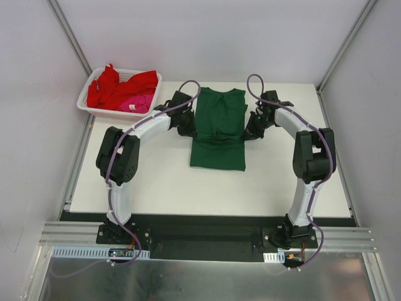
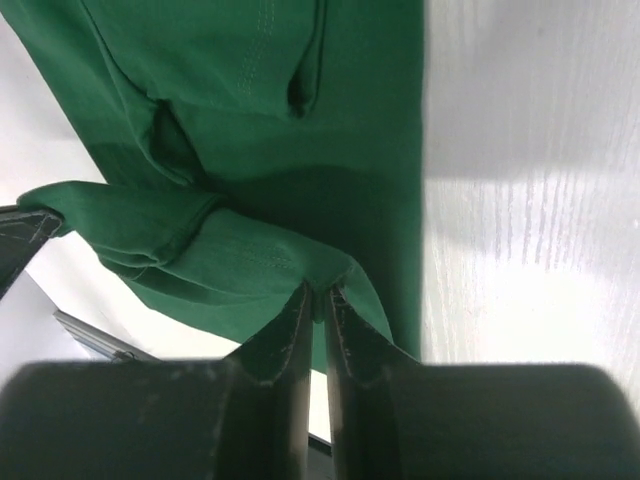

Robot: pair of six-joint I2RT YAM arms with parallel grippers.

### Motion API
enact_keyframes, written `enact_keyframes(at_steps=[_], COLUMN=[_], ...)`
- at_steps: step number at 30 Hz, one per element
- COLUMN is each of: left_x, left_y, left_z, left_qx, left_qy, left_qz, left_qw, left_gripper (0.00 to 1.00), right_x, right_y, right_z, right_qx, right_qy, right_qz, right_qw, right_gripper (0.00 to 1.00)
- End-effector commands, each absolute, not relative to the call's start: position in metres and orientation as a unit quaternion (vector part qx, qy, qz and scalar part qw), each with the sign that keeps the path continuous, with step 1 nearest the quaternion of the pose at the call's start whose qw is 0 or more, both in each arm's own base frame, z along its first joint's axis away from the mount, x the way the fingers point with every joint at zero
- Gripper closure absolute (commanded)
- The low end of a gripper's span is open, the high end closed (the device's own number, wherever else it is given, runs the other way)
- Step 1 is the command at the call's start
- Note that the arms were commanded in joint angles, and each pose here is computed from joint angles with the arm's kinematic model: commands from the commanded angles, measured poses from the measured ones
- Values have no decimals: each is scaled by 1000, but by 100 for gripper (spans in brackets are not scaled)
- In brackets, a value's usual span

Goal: Fold and stack the t-shirts

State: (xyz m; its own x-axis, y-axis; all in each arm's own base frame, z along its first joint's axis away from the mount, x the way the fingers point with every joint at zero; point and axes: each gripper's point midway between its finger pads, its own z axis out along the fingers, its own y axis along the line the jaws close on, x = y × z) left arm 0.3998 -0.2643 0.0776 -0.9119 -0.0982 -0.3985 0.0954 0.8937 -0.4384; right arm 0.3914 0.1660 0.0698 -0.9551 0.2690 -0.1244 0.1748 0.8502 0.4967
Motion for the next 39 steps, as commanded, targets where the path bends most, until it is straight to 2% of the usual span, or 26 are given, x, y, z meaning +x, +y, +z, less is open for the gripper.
enact_keyframes(at_steps=[1,2,3,4,5,6,7,9,11,12,14,15,16,17,18,20,21,24,27,33,39], left_x=[420,422,429,430,434,445,442,446,433,421,396,376,360,348,327,303,287,264,253,271,297], left_y=[-261,-260,-262,-261,-258,-261,-257,-253,-244,-240,-233,-227,-221,-219,-210,-207,-204,-207,-213,-229,-246], left_z=[85,87,100,107,119,144,155,196,231,223,238,211,217,207,174,161,135,115,108,98,86], left_qx=[8,9,15,16,23,29,33,44,37,32,24,18,13,-1,-12,-31,-36,-56,-59,-51,-35], left_qy=[949,948,944,944,942,933,934,921,910,916,911,925,923,927,942,945,950,946,941,934,936], left_qz=[-222,-222,-227,-226,-221,-227,-221,-220,-226,-223,-239,-231,-237,-238,-223,-229,-228,-258,-280,-302,-301], left_qw=[226,227,240,242,254,278,278,317,345,332,335,301,304,289,251,233,211,190,182,186,182], left_gripper=[86,75,58,46,34,1,1,1,1,1,1,1,1,1,1,2,3,12,18,30,31], right_x=[403,401,408,410,410,412,418,416,406,395,367,348,335,306,292,256,247,220,219,246,274], right_y=[168,168,169,171,170,171,172,170,168,165,159,155,154,146,143,134,132,127,130,149,163], right_z=[83,85,97,106,116,139,160,204,223,243,223,224,215,189,175,140,131,103,96,92,82], right_qx=[109,108,104,97,94,86,77,58,48,39,44,41,41,49,51,58,60,69,72,63,56], right_qy=[955,955,952,951,950,945,940,926,921,914,925,926,930,940,945,955,957,961,958,952,958], right_qz=[257,259,265,270,271,279,285,297,298,302,290,286,281,266,256,234,230,223,228,246,233], right_qw=[104,98,110,116,120,146,172,225,248,269,242,244,234,208,198,171,166,148,159,169,154], right_gripper=[52,37,28,19,15,10,1,4,4,4,4,2,2,2,1,1,4,6,8,12,19])
